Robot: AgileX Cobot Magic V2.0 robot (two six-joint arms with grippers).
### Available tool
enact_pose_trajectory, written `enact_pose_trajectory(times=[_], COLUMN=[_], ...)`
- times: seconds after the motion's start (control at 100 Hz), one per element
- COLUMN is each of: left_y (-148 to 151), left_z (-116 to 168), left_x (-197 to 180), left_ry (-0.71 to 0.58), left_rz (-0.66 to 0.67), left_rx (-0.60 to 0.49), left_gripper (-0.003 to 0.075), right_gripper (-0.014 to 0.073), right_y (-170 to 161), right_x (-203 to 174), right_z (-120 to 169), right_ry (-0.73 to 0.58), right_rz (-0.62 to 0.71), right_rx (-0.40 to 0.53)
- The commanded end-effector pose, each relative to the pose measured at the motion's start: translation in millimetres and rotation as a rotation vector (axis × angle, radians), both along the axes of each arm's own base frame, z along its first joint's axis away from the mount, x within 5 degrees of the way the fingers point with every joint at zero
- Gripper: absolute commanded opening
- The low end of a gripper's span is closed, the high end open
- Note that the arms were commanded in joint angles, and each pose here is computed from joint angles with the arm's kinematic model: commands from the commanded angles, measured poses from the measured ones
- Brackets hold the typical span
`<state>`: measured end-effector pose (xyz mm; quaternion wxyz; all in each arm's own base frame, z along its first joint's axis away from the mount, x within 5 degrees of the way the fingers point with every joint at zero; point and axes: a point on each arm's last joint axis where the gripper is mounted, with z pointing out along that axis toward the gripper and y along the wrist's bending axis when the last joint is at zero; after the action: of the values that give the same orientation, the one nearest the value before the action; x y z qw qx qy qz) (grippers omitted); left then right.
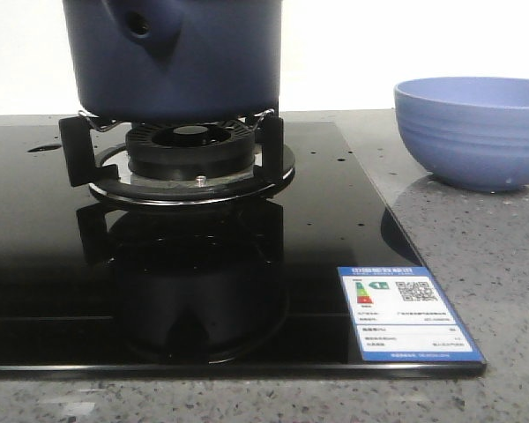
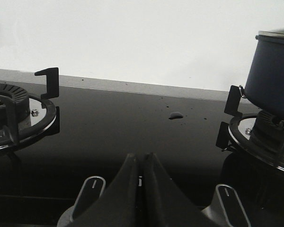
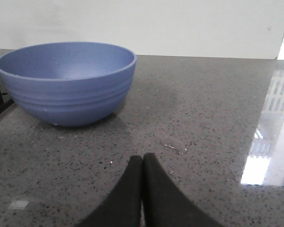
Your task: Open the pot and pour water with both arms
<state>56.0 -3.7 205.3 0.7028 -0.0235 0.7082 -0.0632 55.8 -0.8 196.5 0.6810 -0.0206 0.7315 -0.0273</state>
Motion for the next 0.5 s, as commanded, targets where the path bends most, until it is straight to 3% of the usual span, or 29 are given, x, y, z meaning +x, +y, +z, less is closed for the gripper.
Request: enact_pose_trajectory(times=[0.0, 0.49], left_y=[0.5, 0.5], left_z=[-4.1, -4.1], left_x=[-0.6, -0.6], left_ry=[-0.059, -0.059], left_rz=[0.002, 0.002], left_rx=[-0.014, -0.014], left_gripper=[-0.0020, -0.0020], right_gripper=[-0.0062, -0.0062], right_y=[-0.4, -0.4], right_x=[-0.1, -0.1], right_z=[-1.0, -1.0], right_ry=[-0.063, -0.063], right_rz=[-0.007, -0.007], right_rx=[-0.008, -0.008])
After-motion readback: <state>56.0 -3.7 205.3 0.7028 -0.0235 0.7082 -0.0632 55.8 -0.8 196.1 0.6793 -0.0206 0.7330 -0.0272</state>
